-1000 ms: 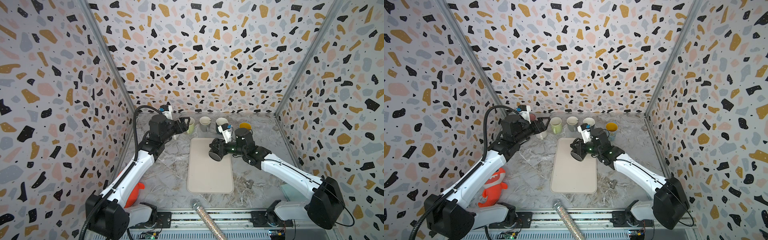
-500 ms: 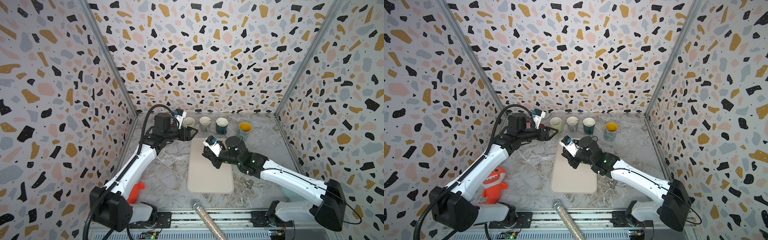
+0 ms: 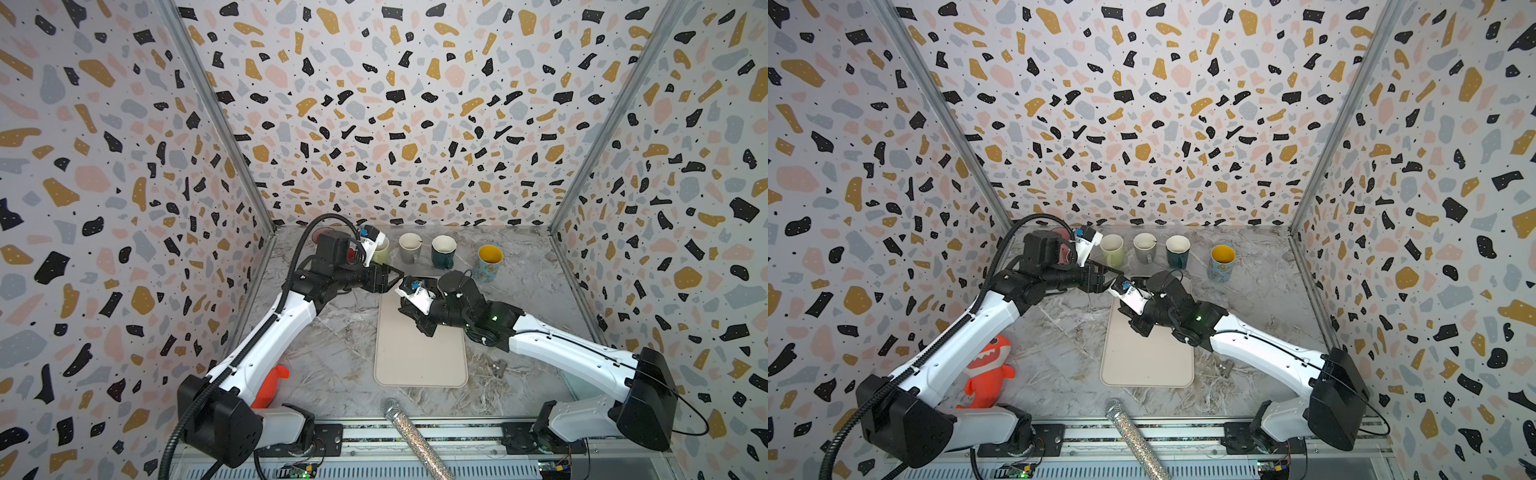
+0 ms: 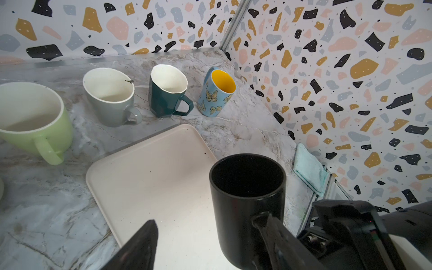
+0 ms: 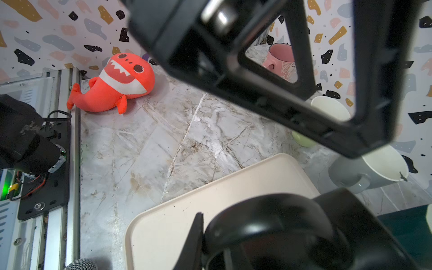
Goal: Turn the mug right side up
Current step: Place the mug at the center of the table.
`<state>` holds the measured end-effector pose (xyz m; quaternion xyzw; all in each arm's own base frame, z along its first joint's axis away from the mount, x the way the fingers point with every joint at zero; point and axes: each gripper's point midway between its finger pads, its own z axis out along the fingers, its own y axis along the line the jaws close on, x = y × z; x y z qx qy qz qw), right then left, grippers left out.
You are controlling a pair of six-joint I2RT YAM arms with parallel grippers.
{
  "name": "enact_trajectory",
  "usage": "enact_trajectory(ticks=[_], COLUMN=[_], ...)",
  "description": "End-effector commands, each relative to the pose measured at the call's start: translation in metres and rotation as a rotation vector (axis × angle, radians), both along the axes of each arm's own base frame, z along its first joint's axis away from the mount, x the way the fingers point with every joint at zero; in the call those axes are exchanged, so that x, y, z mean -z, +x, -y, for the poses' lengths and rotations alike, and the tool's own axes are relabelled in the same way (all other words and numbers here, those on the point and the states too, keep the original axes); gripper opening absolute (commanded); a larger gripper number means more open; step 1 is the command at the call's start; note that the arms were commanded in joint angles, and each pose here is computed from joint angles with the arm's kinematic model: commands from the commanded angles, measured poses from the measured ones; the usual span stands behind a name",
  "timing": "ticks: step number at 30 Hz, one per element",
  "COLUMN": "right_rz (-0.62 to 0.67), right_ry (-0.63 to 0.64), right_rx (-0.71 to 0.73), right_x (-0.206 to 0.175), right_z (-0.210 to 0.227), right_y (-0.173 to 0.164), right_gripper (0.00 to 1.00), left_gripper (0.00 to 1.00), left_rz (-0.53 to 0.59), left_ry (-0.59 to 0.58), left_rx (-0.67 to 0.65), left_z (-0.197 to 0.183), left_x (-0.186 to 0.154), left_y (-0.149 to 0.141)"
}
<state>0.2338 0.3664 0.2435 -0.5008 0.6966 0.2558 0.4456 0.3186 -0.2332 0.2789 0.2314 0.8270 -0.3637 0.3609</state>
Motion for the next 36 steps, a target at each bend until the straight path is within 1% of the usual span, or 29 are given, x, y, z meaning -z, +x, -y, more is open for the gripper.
enact_trajectory(ticks=[1,13,18,23,26,28,32,33,36], right_rz=[0.133,0.145,0.151,0.150,0.152,0.153,0.161,0.163,0.167], right_ry=[0.137,0.129,0.131,0.125,0.125,0.125,0.127,0.127,0.128], right_rx=[-0.018,-0.023,-0.017,-0.016,-0.009,-0.005,0.009,0.009,0.016], right_x=[-0.065,-0.062,-0.063,-0.060,-0.060,-0.060,-0.061,-0.061,-0.060], right_z=[-0.012,-0.016,-0.016,-0.016,-0.015,-0.013,-0.011,-0.011,-0.010], right_y=[0.006,0.010,0.011,0.011,0.012,0.012,0.014,0.013,0.014], right_gripper=[0.00,0.00,0.00,0.00,0.00,0.00,0.00,0.00,0.00], left_gripper=[0.74,0.71,0.64,0.57,0.47,0.38,0.05,0.00,0.00], left_rz=[0.047,-0.003,-0.033,-0.039,-0.039,-0.048,-0.069,-0.072,-0.075], left_ry=[0.010,0.093,0.142,0.151,0.152,0.148,0.139,0.139,0.133], left_rx=[0.044,0.122,0.120,0.107,0.103,0.106,0.131,0.132,0.139], left_z=[0.008,0.030,0.032,0.031,0.031,0.032,0.036,0.036,0.038], left_x=[-0.010,0.016,0.030,0.031,0.031,0.032,0.036,0.036,0.036], left_y=[-0.004,-0.017,-0.017,-0.014,-0.012,-0.013,-0.016,-0.016,-0.018])
